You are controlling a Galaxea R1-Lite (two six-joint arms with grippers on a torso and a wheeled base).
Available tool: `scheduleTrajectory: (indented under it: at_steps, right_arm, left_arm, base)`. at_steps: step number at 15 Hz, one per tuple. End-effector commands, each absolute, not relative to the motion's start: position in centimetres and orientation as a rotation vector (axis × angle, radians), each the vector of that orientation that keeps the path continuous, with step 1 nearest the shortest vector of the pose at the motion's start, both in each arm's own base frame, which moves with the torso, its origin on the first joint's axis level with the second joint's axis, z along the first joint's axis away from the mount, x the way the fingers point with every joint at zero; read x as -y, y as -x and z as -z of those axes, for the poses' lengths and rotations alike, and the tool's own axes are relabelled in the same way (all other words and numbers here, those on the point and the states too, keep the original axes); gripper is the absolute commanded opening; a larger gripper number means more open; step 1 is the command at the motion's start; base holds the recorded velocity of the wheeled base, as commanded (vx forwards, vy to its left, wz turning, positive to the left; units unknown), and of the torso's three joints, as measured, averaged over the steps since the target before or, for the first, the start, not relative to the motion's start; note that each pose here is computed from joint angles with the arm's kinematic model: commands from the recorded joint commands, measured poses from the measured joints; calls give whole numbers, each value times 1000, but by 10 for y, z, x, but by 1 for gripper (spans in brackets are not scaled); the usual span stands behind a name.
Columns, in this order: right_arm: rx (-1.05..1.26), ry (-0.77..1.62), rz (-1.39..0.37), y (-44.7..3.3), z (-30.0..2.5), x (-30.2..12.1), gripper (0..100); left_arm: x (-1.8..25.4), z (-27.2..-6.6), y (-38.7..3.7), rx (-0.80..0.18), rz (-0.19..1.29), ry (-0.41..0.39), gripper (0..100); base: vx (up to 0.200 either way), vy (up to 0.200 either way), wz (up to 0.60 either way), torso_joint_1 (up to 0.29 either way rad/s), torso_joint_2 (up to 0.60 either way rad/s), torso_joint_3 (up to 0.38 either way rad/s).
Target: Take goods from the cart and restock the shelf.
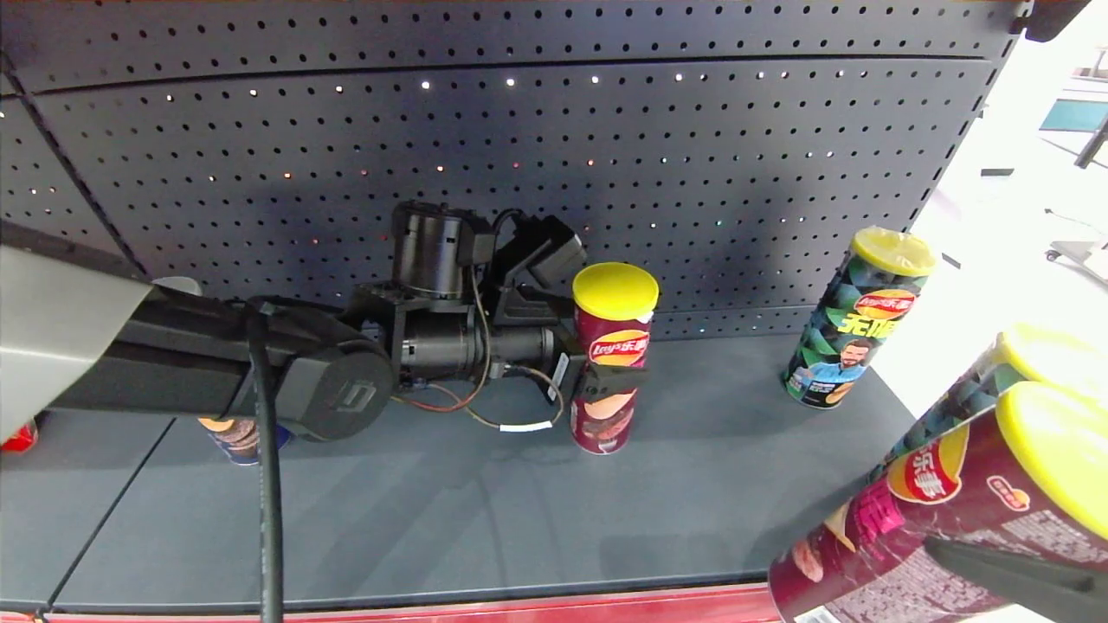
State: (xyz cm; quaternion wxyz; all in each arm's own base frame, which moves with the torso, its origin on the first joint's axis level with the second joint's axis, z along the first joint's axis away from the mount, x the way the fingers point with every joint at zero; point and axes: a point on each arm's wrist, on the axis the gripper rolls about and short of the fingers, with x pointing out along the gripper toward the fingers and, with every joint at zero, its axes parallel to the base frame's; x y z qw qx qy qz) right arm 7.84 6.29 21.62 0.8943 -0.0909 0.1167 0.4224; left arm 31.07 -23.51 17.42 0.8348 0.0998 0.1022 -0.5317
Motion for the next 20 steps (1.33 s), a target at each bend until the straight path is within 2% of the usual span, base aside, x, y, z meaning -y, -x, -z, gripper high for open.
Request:
scheduleTrajectory:
  at_steps: [1, 2, 3, 9, 15, 20]
  right_arm:
    - [-242, 188, -870, -78, -216, -62, 0]
    - [-240, 187, -870, -78, -216, -61, 0]
    - [-243, 188, -870, -77, -215, -61, 0]
    - [-245, 186, -871, -76, -214, -60, 0]
    - [-247, 186, -873, -76, -214, -61, 0]
    - [-249, 186, -876, -77, -215, -61, 0]
  left_arm:
    - [238, -171, -315, -217, 1128, -212, 100]
    - [240, -171, -316, -214, 1129, -212, 100]
    - [242, -168, -319, -210, 1128, -212, 0]
    - [247, -164, -317, -199, 1149, -204, 0]
    - [222, -187, -282, -178, 1214, -184, 0]
    - [214, -180, -251, -206, 1289, -188, 0]
  base:
    - [0, 0, 0, 0, 0, 0]
    - [0, 0, 0, 0, 0, 0]
    - [0, 0, 0, 0, 0, 0]
    - [0, 0, 0, 0, 0, 0]
    - [0, 0, 0, 0, 0, 0]
    - [0, 0, 0, 0, 0, 0]
